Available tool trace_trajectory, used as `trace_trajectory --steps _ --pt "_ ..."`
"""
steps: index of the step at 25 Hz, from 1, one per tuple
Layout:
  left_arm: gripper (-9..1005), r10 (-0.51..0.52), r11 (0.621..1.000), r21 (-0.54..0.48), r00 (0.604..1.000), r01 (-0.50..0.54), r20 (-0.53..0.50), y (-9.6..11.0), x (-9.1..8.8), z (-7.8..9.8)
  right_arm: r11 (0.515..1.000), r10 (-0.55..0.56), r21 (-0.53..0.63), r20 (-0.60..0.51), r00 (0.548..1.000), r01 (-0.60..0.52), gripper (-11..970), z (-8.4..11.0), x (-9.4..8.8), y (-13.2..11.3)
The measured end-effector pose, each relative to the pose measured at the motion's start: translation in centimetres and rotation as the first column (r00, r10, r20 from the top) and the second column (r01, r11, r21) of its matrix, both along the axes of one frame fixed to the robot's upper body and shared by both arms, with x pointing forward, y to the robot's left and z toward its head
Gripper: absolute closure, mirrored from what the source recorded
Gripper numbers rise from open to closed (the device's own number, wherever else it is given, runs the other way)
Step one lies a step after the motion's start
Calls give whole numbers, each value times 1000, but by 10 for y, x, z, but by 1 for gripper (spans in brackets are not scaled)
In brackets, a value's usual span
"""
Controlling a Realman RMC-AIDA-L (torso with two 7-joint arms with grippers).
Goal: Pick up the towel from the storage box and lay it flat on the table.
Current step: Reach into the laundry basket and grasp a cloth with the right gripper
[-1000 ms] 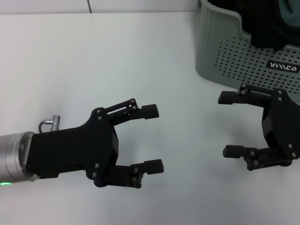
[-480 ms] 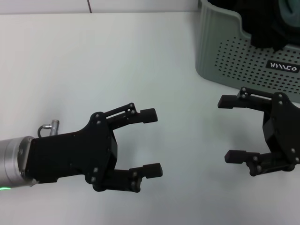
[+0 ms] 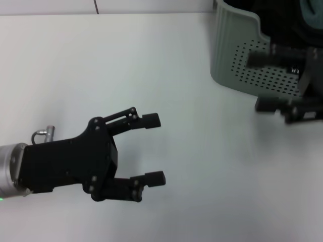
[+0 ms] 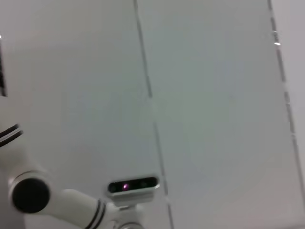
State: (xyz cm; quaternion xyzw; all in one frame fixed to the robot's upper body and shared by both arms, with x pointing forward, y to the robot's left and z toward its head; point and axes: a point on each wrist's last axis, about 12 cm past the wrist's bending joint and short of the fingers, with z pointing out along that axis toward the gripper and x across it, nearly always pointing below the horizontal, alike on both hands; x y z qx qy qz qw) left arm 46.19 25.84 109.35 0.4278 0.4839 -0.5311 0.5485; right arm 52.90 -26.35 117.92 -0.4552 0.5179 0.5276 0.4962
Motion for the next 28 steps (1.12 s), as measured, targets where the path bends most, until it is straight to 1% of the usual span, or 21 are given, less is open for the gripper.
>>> trace_trajectory --steps 1,2,4,7,9,13,16,19,21,23,24,25,26,28 --pt "106 3 1000 -1 1000 -3 1 0 0 0 1000 -16 -12 -8 1000 16 88 11 3 -3" --pt "107 10 1000 -3 1000 -10 3 1 1 0 999 -43 -33 -15 999 43 88 28 7 -7" --pt "107 16 1000 -5 1000 -16 4 2 1 0 996 -75 -55 -20 997 74 89 42 9 -12" --pt "107 21 1000 -8 1000 -21 3 2 1 0 977 -179 -115 1 984 178 93 75 14 -29" --pt "107 26 1000 -9 1000 -25 3 1 1 0 948 -281 -155 10 960 279 97 94 16 -46" --pt "106 34 999 -10 999 -34 10 1 0 -2 879 -447 -179 13 894 442 104 119 15 -89" --pt "106 42 999 -15 999 -42 9 1 -1 -2 818 -551 -172 37 833 549 110 129 8 -119" --pt "106 43 999 -15 999 -43 8 1 -1 -2 755 -636 -169 52 770 634 116 133 5 -139" --pt "106 48 999 -13 999 -48 12 2 -1 -3 714 -681 -177 49 731 677 120 131 8 -147" --pt "106 48 999 -9 999 -48 15 1 0 -3 679 -714 -195 47 699 707 123 122 16 -149" --pt "106 46 999 -9 999 -46 16 0 0 -3 668 -723 -206 47 689 715 125 115 21 -147" --pt "106 44 999 -9 999 -44 18 0 1 -2 667 -723 -213 47 689 714 127 110 25 -144" --pt "106 42 999 -8 999 -42 19 -1 1 -2 668 -721 -216 47 691 712 129 107 28 -142" --pt "107 42 999 -9 999 -42 21 -1 2 -2 674 -713 -236 42 700 700 133 96 42 -131"
